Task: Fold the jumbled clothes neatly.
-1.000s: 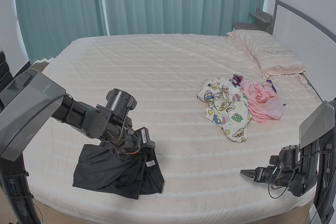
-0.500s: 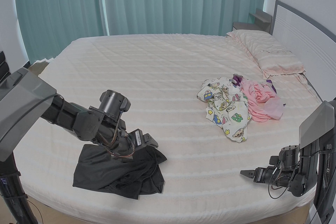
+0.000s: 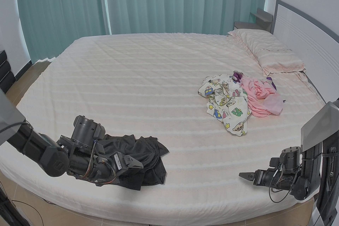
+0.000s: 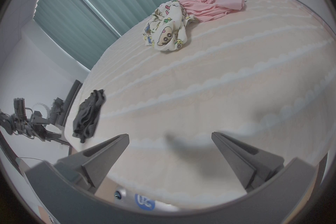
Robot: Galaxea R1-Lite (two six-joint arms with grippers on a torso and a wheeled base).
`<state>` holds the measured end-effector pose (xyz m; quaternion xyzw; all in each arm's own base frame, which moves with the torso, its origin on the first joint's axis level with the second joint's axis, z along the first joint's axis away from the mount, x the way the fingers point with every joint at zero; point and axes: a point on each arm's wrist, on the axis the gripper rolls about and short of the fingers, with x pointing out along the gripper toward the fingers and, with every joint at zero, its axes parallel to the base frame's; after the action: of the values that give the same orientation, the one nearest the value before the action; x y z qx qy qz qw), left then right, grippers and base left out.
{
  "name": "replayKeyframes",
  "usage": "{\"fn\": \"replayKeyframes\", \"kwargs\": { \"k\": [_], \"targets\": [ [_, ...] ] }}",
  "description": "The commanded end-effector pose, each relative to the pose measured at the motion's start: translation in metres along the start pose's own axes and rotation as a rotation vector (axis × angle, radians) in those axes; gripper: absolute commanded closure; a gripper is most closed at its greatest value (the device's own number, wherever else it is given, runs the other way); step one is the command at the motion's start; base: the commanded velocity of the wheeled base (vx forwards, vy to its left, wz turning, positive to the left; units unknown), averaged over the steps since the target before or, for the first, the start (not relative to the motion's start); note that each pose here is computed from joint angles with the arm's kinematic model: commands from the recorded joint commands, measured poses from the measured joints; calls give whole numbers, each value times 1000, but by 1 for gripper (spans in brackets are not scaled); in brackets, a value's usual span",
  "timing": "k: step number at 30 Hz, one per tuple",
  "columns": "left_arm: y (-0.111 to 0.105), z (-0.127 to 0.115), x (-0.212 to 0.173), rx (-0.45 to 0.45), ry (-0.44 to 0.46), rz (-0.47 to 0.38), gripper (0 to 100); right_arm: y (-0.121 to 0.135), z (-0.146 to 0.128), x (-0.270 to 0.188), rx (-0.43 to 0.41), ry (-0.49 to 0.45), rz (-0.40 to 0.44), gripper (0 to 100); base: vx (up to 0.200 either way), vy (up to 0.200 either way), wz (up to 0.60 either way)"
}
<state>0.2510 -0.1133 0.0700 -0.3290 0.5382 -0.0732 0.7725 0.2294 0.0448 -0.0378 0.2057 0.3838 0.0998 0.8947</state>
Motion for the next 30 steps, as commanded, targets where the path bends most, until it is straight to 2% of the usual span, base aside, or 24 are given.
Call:
{"fn": "replayKeyframes", "kwargs": {
  "k": [1, 5, 7, 9, 13, 17, 18, 25, 30],
  "targets": [
    [19, -15, -10, -98, -29, -27, 0, 23, 1, -5, 7, -17, 76, 0, 0, 0, 0],
    [23, -12, -7, -128, -65, -52, 0, 31, -1, -5, 19, -15, 101, 0, 0, 0, 0],
    [35, -6, -5, -165, -88, -53, 0, 41, -1, -2, 5, -37, 104, 0, 0, 0, 0],
    [38, -5, -6, -174, -92, -56, 0, 44, -1, -1, -1, -46, 107, 0, 0, 0, 0],
    [49, 6, -8, -214, -101, -88, 0, 79, 4, 14, 20, -112, 193, 0, 0, 200, 0],
    [58, 9, -13, -242, -100, -91, 0, 104, 1, 27, -15, -143, 252, 0, 0, 200, 0],
    [63, 11, -15, -255, -99, -104, 0, 117, -1, 31, -36, -148, 289, 0, 0, 200, 0],
    [79, 21, -25, -274, -146, -190, 0, 174, -9, 53, -102, -94, 395, 0, 0, 200, 0],
    [91, 22, -25, -254, -148, -195, 0, 197, -19, 71, -126, -58, 426, 0, 0, 200, 0]
  ]
}}
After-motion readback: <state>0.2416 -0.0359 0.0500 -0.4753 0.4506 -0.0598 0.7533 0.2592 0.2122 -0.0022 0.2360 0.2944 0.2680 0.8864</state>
